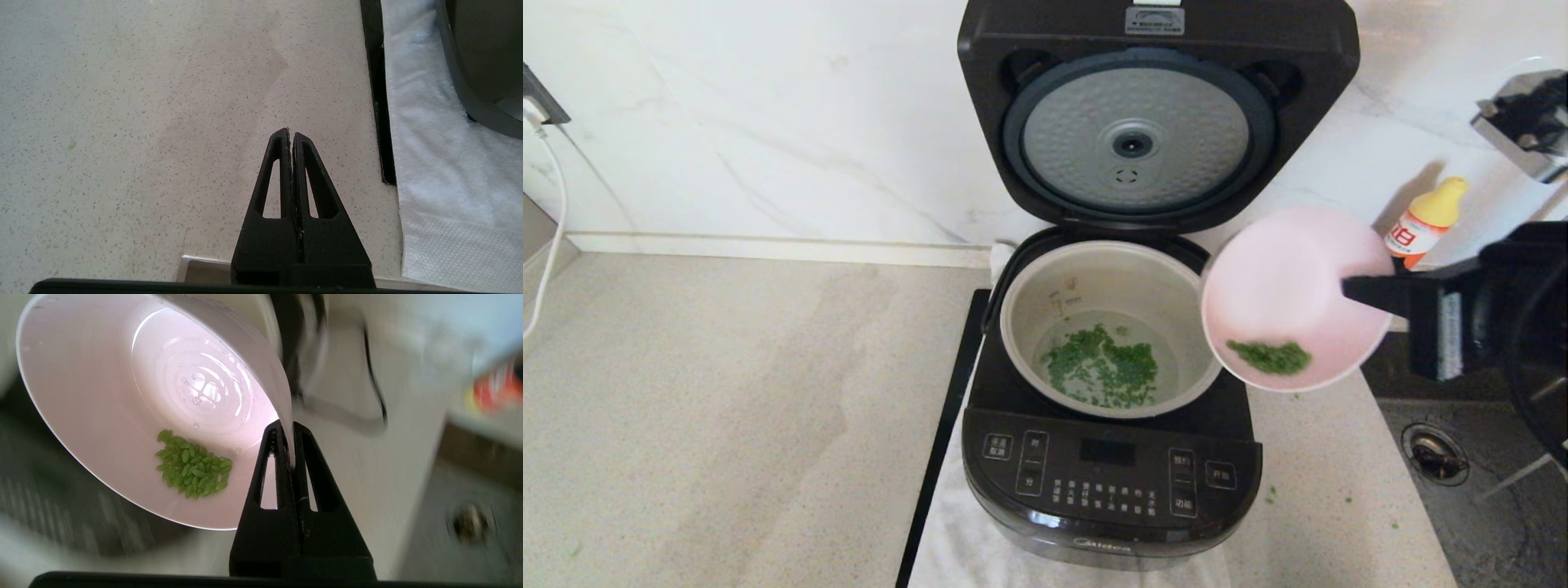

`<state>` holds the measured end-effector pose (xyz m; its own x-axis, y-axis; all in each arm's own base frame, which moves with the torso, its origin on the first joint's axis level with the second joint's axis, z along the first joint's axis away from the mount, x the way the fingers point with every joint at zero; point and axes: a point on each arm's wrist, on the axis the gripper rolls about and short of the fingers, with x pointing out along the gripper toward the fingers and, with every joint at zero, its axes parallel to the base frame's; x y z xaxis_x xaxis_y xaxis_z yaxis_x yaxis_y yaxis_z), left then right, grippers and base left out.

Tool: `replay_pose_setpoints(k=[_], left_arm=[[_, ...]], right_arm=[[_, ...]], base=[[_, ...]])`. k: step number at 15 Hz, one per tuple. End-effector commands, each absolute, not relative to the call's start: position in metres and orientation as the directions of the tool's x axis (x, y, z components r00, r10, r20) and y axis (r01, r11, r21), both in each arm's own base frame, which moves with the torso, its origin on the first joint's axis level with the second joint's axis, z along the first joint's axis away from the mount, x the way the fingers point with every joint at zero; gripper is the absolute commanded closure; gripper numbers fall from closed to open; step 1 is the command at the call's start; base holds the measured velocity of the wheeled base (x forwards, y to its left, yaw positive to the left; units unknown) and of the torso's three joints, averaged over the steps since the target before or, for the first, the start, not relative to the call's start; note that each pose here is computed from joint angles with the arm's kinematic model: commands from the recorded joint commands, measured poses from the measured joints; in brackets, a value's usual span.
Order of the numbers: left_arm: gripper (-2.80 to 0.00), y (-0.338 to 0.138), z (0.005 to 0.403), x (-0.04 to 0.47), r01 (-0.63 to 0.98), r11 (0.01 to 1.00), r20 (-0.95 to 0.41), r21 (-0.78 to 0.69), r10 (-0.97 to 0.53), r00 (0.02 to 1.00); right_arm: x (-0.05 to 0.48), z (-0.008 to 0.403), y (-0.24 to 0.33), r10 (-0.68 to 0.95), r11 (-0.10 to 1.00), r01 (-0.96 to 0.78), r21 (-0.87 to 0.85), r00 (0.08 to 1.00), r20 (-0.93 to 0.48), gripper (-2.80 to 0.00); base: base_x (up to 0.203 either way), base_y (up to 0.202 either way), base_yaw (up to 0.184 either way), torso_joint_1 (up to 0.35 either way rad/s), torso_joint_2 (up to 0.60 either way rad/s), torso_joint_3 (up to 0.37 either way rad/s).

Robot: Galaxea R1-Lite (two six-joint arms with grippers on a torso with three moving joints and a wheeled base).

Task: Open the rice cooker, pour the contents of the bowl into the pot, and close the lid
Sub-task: Fill a bowl with water from the tap

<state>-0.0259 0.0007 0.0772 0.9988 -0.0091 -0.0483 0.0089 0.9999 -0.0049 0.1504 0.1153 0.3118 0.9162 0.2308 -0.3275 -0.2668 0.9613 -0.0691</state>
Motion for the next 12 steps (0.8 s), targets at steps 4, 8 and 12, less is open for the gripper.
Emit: replay_pose_setpoints(k=[4,8,12], left_arm=[[0.00,0.001,0.077,-0.026,0.009,1.000,-0.046,-0.006,-0.009,0.999],[0.00,0.001,0.077,-0.026,0.009,1.000,-0.046,-0.006,-0.009,0.999],[0.00,0.001,0.077,-0.026,0.009,1.000,-0.046,-0.006,-0.009,0.999]], right_arm=[[0.120,0.312,0.035,0.086,0.994,-0.108,-0.016,0.871,-0.483,0.00],[0.129,0.302,-0.017,-0.174,0.974,0.227,0.021,0.798,-0.577,0.00],[0.155,0.274,-0.088,-0.323,0.851,0.522,0.064,0.616,-0.718,0.00]], base=[[0.000,0.000,0.000,0.000,0.00,0.000],[0.000,0.000,0.000,0.000,0.00,0.000],[0.000,0.000,0.000,0.000,0.00,0.000]])
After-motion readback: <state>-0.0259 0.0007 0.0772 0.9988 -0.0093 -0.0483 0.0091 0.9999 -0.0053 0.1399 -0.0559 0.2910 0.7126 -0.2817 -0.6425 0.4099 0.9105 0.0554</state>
